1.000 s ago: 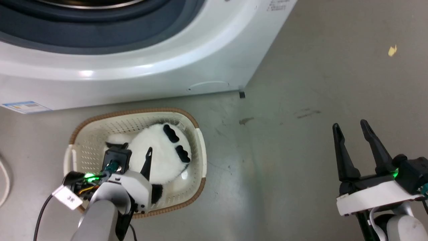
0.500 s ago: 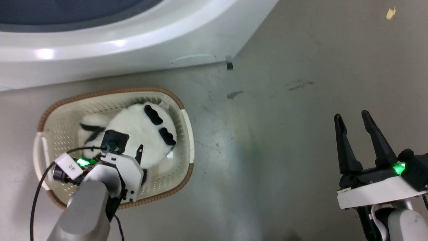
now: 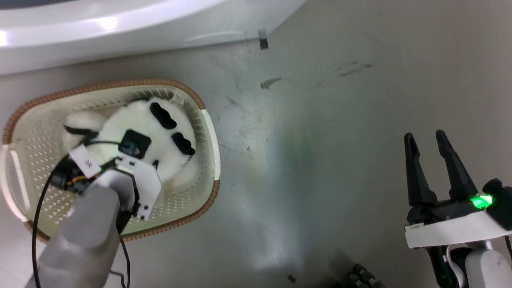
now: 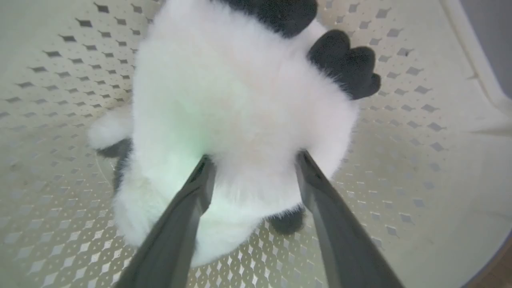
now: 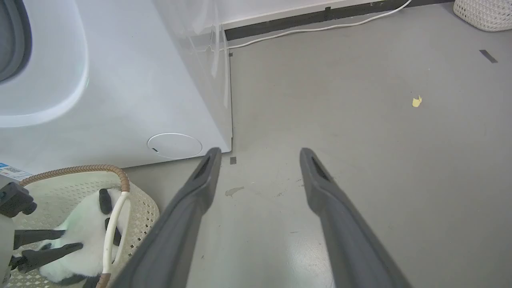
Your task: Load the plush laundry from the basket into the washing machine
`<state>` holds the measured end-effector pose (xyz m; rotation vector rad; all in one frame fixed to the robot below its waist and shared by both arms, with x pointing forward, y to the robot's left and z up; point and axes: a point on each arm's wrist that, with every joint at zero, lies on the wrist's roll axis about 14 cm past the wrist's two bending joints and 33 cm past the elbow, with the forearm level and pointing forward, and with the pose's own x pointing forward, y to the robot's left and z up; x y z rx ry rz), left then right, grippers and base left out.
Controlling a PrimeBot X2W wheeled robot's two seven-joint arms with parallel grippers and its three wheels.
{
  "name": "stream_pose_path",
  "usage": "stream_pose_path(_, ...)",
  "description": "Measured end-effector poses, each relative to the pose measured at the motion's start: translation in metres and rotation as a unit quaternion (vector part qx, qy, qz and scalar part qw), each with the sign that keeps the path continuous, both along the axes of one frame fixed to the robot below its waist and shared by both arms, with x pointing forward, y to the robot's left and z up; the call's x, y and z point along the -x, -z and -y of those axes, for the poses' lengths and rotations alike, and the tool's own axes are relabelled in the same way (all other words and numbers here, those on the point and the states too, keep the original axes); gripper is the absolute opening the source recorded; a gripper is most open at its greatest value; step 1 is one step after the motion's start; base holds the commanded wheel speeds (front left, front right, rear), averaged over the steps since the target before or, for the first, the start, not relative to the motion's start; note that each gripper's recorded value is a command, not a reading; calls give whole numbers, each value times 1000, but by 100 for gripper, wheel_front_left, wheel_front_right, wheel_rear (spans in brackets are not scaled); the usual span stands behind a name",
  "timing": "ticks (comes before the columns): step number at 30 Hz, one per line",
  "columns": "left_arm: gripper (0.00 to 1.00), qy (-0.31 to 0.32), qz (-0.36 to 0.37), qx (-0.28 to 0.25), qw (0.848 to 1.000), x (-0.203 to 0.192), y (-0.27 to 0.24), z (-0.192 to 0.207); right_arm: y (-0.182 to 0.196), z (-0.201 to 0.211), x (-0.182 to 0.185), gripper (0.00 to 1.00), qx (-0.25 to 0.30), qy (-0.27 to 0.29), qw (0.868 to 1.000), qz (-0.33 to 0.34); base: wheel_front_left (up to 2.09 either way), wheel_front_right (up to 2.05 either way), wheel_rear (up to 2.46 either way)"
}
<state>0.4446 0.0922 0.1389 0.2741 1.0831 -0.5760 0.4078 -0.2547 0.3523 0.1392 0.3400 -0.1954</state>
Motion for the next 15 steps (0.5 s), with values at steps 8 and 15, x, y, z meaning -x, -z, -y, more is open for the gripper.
stream_pose_path(8,100,23,-38,-32,999,-6,33,-4,18,9,5,100,0,17,1000,-21,0,0,0)
stream_pose_path(15,100,35,-77,-45,995,-2,63,0,36,18,9,100,3,33,999,-37,0,0,0)
